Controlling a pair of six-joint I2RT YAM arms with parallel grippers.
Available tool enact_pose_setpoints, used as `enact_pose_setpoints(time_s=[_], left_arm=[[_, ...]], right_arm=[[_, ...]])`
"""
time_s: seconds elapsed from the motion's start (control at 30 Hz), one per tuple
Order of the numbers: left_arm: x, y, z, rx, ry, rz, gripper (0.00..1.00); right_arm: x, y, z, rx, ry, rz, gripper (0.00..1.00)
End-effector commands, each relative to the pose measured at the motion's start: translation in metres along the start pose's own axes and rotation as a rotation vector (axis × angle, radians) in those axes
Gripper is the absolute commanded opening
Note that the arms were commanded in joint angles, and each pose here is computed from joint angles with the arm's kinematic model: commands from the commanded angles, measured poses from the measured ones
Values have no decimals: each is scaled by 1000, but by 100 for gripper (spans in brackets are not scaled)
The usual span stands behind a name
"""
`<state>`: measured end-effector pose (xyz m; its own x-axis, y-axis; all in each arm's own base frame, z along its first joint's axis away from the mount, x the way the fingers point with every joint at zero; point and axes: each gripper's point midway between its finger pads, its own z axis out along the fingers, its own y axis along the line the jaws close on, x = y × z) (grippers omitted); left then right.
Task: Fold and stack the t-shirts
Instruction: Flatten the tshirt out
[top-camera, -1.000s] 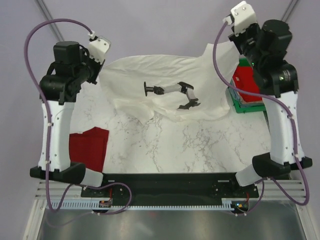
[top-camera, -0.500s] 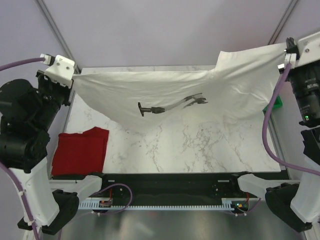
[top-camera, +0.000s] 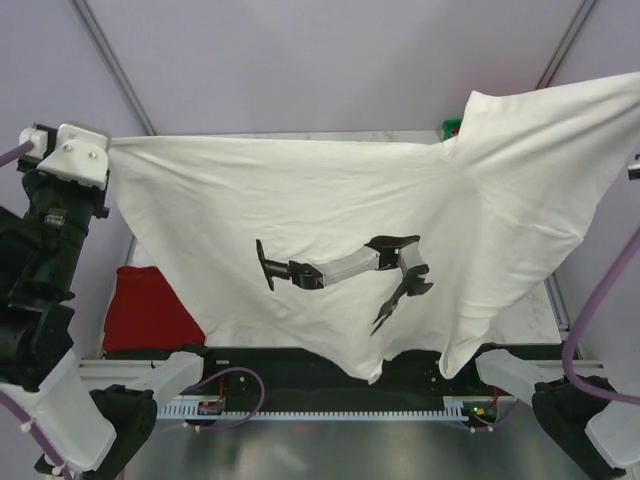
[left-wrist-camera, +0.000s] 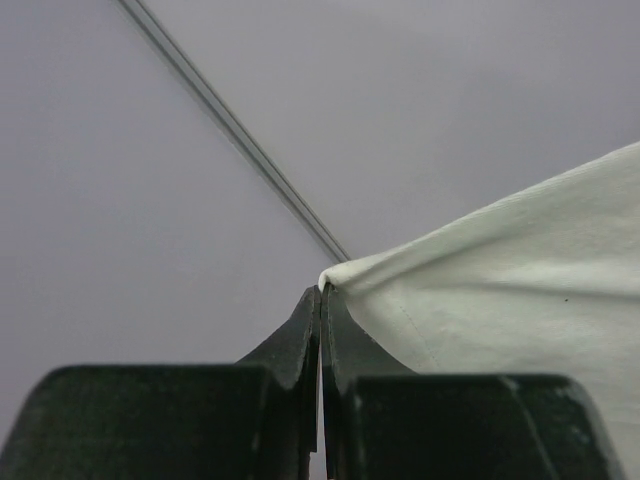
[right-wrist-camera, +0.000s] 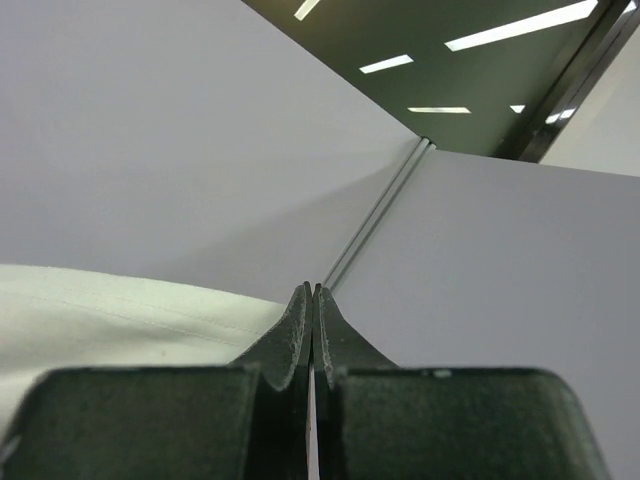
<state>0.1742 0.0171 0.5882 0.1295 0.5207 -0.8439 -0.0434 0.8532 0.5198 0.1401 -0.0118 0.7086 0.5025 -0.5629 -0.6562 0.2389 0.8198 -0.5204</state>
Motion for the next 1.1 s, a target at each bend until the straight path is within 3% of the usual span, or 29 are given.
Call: enact_pose_setpoints(time_s=[0.0, 0.13, 0.3, 0.5, 0.7, 0.83, 1.07], left_arm=[[23, -3, 54, -20, 102, 105, 2], [64, -41, 103, 78, 191, 126, 2], [128, -97, 157, 204, 298, 139, 2], [251, -203, 202, 477, 523, 134, 2], [329, -272, 223, 640, 682, 82, 2], [371, -299, 244, 675, 756, 85, 2], [408, -306, 279, 636, 815, 76, 2]], right_arm=[[31, 23, 58, 5, 58, -87, 0], [75, 69, 97, -80, 125, -137, 0], [178, 169, 123, -262, 270, -194, 0], [316, 309, 99, -554, 476, -156, 0], [416, 404, 72, -720, 642, -112, 0], [458, 430, 89, -703, 708, -121, 0], [505, 452, 155, -599, 725, -164, 0]])
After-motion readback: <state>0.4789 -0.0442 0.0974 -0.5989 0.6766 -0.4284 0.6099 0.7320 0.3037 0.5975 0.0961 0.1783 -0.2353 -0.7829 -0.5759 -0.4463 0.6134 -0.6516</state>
